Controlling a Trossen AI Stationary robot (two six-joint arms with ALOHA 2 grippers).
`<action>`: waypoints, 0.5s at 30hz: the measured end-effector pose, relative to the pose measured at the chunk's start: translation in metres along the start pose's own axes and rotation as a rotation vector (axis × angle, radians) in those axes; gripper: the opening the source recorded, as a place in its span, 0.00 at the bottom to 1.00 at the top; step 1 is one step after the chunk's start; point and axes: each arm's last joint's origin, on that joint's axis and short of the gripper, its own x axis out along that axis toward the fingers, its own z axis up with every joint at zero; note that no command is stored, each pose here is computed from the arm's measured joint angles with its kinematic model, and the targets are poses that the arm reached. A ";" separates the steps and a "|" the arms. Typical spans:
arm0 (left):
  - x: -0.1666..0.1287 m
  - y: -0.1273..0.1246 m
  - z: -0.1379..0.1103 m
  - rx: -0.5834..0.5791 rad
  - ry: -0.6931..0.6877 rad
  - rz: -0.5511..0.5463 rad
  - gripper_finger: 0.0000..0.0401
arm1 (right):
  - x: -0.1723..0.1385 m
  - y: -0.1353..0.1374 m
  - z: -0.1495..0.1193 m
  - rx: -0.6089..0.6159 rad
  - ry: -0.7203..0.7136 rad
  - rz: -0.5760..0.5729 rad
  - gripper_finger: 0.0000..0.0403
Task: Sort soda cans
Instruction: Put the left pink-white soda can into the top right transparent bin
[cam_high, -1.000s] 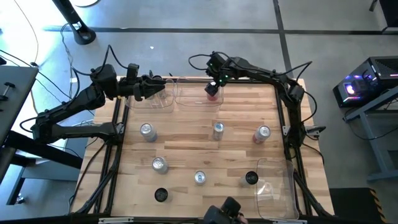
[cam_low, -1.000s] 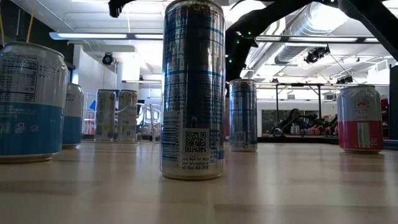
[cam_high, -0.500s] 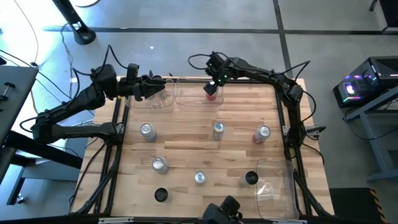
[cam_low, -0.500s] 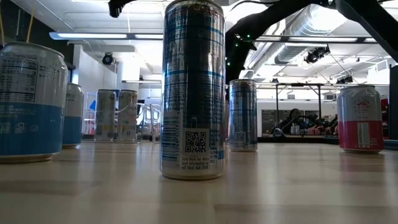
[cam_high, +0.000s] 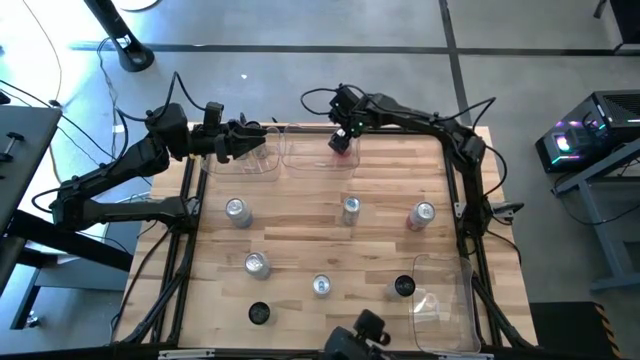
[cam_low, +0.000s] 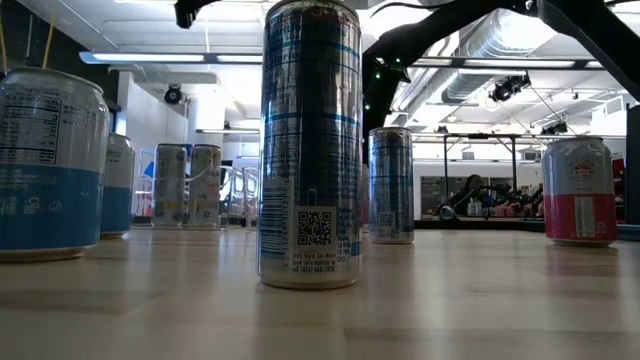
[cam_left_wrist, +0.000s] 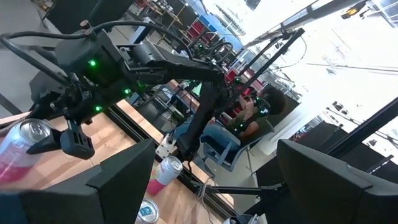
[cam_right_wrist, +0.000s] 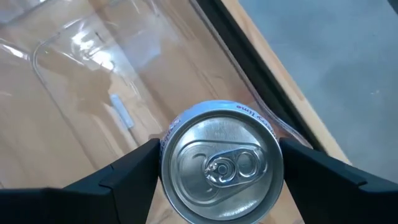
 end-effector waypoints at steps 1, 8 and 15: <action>0.000 0.000 0.000 0.000 0.000 0.000 0.83 | 0.000 -0.001 0.000 -0.014 -0.001 0.002 0.75; 0.000 0.000 0.000 0.007 0.000 0.000 0.83 | 0.000 -0.001 0.001 0.016 -0.015 -0.006 0.75; 0.000 0.000 0.000 0.007 0.000 0.000 0.83 | 0.000 0.000 0.001 0.046 -0.013 0.012 0.75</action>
